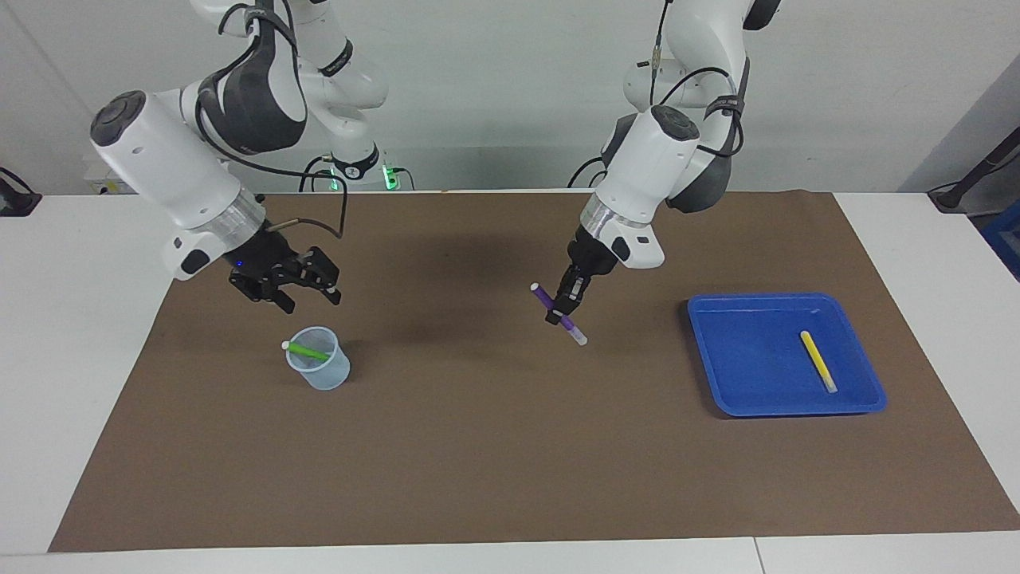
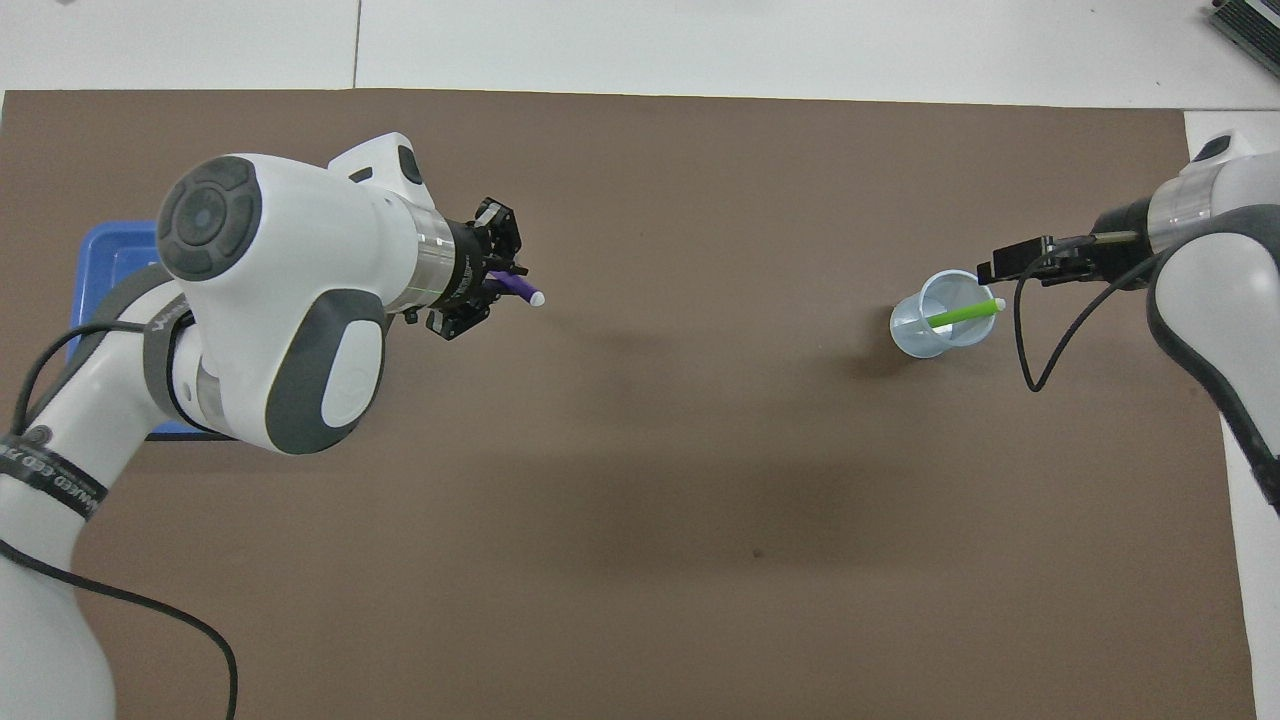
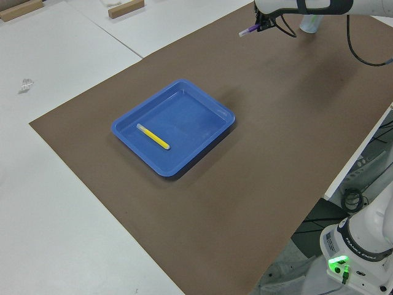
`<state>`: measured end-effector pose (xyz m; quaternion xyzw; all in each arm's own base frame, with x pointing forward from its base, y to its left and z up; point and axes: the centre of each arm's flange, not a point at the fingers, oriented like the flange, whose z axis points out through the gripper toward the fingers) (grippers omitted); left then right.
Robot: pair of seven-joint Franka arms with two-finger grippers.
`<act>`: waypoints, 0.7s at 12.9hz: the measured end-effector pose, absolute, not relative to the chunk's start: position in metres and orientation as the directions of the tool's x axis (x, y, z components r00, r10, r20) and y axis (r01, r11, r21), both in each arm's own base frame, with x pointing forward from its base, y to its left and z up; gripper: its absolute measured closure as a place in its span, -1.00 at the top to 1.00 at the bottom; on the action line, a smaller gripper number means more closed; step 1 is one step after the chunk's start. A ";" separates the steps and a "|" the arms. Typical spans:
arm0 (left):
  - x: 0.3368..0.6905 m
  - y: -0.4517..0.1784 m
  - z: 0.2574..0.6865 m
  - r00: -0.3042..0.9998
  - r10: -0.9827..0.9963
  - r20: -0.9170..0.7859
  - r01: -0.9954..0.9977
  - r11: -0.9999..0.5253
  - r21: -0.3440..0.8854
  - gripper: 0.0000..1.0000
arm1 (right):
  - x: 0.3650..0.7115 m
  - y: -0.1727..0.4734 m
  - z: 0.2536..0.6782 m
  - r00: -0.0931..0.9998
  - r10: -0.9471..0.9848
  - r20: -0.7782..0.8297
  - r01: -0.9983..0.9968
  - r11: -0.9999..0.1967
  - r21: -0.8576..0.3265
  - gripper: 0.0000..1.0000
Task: Right arm passes pens to left for tray arrangement
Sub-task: 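Carry the purple pen to the blue tray while the right gripper returns, then lower the purple pen into the blue tray with the left gripper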
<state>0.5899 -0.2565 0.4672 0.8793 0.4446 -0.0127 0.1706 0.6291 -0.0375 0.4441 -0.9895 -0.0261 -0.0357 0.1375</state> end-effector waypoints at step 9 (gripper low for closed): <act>0.613 -0.087 0.457 0.912 0.404 -0.069 0.408 -0.883 0.230 -0.62 | 0.630 -0.040 0.393 0.992 0.077 0.096 0.097 -0.969 -0.227 0.07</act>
